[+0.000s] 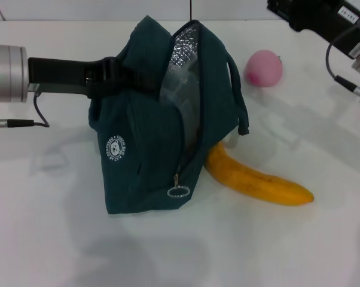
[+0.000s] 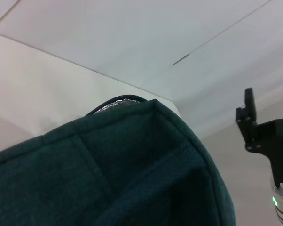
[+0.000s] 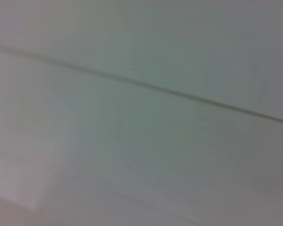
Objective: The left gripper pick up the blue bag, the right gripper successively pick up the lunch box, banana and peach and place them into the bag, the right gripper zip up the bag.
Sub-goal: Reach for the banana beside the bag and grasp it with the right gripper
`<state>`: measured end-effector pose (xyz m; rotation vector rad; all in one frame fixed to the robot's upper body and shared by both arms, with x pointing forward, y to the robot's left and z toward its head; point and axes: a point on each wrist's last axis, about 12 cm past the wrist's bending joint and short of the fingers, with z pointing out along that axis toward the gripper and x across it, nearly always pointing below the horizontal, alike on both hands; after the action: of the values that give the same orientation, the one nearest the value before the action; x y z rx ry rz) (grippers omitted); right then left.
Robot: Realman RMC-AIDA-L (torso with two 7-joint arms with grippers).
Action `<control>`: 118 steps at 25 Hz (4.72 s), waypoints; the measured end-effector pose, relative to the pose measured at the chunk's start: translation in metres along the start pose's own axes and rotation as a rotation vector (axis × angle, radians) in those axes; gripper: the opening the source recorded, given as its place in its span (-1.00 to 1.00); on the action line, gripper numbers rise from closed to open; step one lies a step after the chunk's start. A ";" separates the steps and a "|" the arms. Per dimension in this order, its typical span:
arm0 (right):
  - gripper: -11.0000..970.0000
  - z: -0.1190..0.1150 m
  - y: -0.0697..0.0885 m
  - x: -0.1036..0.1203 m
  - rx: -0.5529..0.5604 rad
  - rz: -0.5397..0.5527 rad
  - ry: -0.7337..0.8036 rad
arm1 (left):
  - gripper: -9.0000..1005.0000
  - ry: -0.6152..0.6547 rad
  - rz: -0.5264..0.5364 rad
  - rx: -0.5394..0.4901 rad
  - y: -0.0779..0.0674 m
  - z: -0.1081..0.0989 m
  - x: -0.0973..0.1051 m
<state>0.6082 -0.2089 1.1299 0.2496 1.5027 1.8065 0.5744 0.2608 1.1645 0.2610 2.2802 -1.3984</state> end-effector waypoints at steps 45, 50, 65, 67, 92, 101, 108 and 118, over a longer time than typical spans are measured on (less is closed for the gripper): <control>0.49 0.075 0.079 -0.001 0.663 -1.006 1.469 | -0.94 -0.039 -0.023 0.015 0.015 -0.001 0.009; 0.49 0.090 0.079 0.019 0.682 -1.064 1.562 | -0.94 -0.053 -0.027 0.016 0.016 -0.002 0.008; 0.47 0.098 0.064 0.048 0.651 -1.061 1.611 | -0.94 -0.083 -0.031 0.030 0.018 -0.001 0.006; 0.47 0.097 0.062 0.050 0.636 -1.033 1.610 | -0.94 -0.082 -0.031 0.032 0.019 -0.001 0.007; 0.43 0.099 0.045 0.075 0.622 -1.069 1.681 | -0.94 -0.084 -0.024 0.029 0.020 -0.002 0.008; 0.43 0.103 0.038 0.075 0.643 -1.081 1.676 | -0.94 -0.085 -0.021 0.028 0.020 -0.002 0.008; 0.43 0.103 0.035 0.080 0.632 -1.081 1.681 | -0.94 -0.085 -0.016 0.028 0.019 -0.002 0.006; 0.41 0.100 0.031 0.082 0.634 -1.070 1.694 | -0.94 -0.087 -0.016 0.026 0.020 -0.002 0.007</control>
<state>0.5967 -0.0800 1.1613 -1.8327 2.3747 0.2963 0.5755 0.2715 1.1467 0.1870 2.2000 -1.4200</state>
